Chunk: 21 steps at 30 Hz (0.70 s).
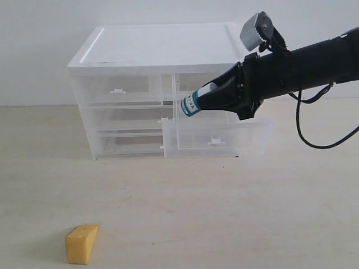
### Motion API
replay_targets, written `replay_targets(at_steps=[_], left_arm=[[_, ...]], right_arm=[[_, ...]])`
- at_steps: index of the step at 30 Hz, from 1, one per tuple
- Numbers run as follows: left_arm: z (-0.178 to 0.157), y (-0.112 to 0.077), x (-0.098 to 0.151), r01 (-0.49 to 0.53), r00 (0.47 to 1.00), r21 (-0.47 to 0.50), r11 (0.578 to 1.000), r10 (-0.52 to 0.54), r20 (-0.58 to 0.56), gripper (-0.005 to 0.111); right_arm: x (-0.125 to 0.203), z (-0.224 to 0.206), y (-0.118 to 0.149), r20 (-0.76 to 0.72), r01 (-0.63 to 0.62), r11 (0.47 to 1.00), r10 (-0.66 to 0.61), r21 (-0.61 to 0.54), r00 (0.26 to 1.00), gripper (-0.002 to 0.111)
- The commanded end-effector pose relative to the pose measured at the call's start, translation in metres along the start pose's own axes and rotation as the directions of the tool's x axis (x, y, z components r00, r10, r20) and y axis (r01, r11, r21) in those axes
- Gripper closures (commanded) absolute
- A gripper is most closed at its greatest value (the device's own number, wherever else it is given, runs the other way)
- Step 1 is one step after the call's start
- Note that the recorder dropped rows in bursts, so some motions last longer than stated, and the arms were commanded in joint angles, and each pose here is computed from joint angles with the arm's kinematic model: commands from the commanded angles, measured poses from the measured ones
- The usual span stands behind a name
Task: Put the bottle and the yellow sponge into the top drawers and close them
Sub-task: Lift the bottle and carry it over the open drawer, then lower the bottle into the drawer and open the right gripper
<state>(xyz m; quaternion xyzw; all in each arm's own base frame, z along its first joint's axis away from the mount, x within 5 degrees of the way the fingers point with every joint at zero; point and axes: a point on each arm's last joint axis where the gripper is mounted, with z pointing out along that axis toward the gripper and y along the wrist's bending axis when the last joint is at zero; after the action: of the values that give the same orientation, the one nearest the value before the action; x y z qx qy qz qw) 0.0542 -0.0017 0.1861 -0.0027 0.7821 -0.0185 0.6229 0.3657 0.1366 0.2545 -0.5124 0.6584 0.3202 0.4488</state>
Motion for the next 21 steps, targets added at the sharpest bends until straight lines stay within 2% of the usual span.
replay_targets(at_steps=[1, 4, 6, 11, 14, 21], left_arm=[[0.0002, 0.0000, 0.0010, 0.003, 1.000, 0.000, 1.000, -0.003, 0.001, 0.102], [0.0002, 0.0000, 0.0010, 0.003, 1.000, 0.000, 1.000, -0.003, 0.001, 0.102], [0.0002, 0.0000, 0.0010, 0.003, 1.000, 0.000, 1.000, -0.003, 0.001, 0.102], [0.0002, 0.0000, 0.0010, 0.003, 1.000, 0.000, 1.000, -0.003, 0.001, 0.102], [0.0002, 0.0000, 0.0010, 0.003, 1.000, 0.000, 1.000, -0.003, 0.001, 0.102], [0.0002, 0.0000, 0.0010, 0.003, 1.000, 0.000, 1.000, -0.003, 0.001, 0.102]], right_arm=[[-0.0011, 0.0027, -0.0041, -0.006, 0.009, 0.999, -0.009, 0.042, 1.000, 0.108], [-0.0008, 0.0027, -0.0038, -0.009, 0.009, 0.999, -0.009, 0.039, 1.000, 0.107], [-0.0006, 0.0027, -0.0037, -0.011, 0.004, 0.999, -0.003, 0.038, 1.000, 0.101], [-0.0001, 0.0026, -0.0052, -0.016, -0.025, 0.998, 0.026, 0.055, 1.000, 0.062], [0.0016, 0.0022, -0.0098, -0.030, -0.050, 0.993, 0.054, 0.106, 0.998, 0.048], [0.0022, 0.0015, -0.0124, -0.040, -0.059, 0.989, 0.065, 0.139, 0.997, 0.047]])
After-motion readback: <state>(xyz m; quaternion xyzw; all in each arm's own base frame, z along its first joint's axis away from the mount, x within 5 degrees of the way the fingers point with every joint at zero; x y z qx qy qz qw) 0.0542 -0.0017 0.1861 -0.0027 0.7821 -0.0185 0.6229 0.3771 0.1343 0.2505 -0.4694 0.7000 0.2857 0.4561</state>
